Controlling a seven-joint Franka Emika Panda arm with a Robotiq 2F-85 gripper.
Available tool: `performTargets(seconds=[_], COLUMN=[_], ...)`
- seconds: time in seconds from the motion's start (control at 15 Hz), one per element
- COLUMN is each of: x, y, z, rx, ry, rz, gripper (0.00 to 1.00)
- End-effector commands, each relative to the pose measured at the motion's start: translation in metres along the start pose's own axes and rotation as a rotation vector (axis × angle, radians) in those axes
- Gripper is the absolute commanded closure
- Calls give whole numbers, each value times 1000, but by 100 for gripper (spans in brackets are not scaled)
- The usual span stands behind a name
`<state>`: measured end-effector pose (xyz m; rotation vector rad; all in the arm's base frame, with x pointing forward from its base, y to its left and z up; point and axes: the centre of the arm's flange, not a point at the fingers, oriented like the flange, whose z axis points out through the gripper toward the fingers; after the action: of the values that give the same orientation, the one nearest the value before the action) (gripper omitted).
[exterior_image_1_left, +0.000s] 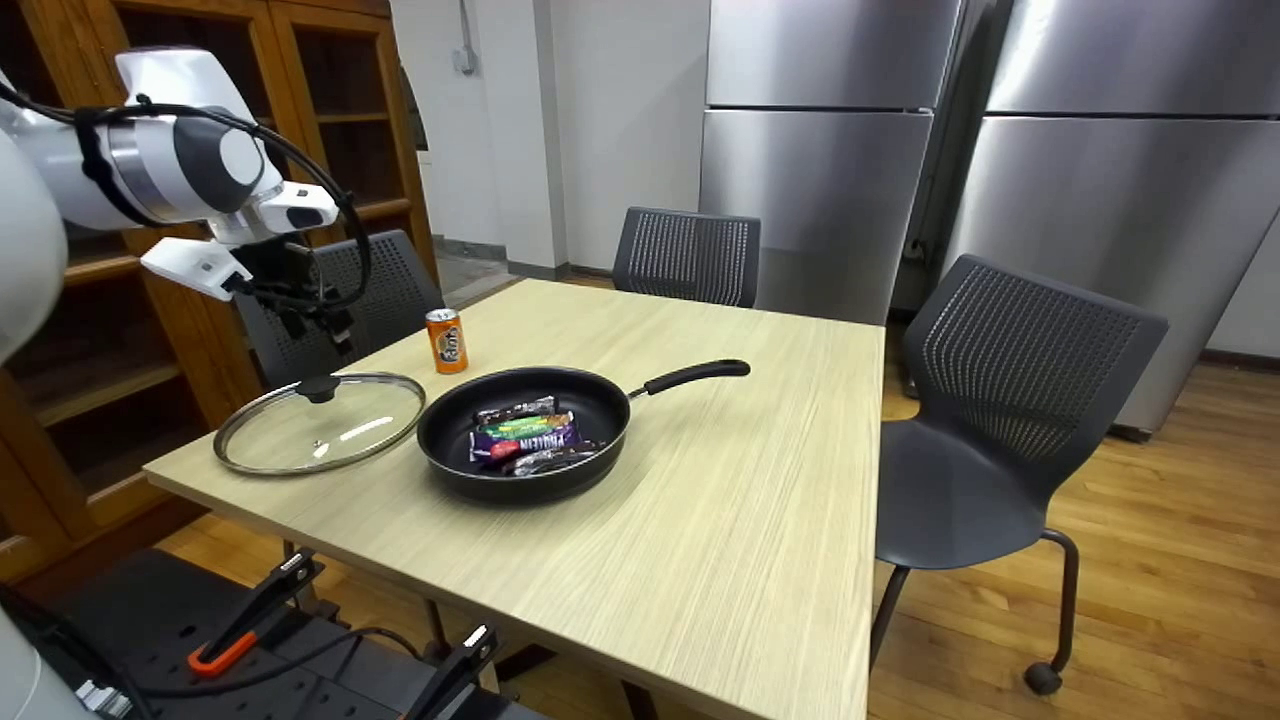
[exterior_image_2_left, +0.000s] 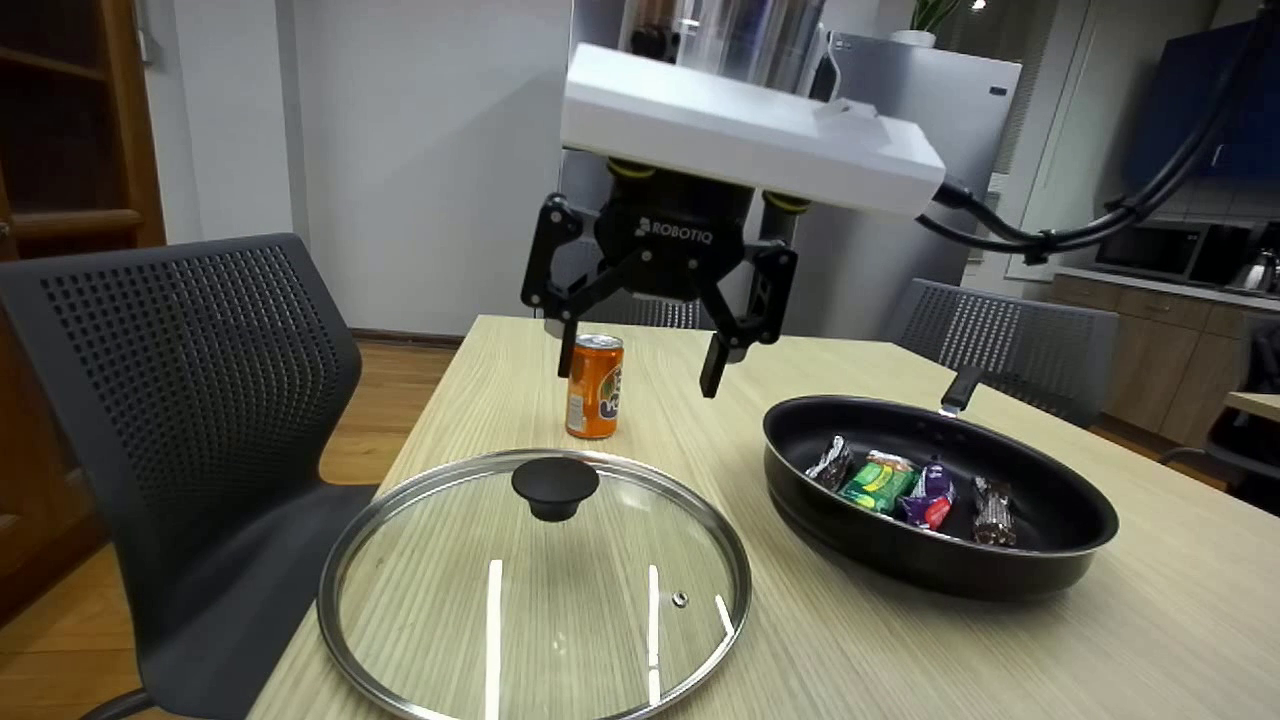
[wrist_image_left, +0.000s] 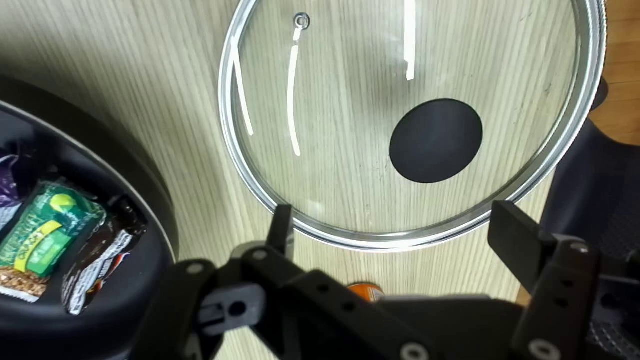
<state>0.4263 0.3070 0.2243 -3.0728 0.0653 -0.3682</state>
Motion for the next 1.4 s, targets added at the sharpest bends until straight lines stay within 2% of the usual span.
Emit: performTargets(seconds=[0.0,1.0,1.33], x=[21,15,15], y=[-17,-50,-53], z=[19,53,63], rx=[-13,-50,-63], ry=[-40,-103,-120], rz=[-43,-169,-172], gripper=[0,0,0])
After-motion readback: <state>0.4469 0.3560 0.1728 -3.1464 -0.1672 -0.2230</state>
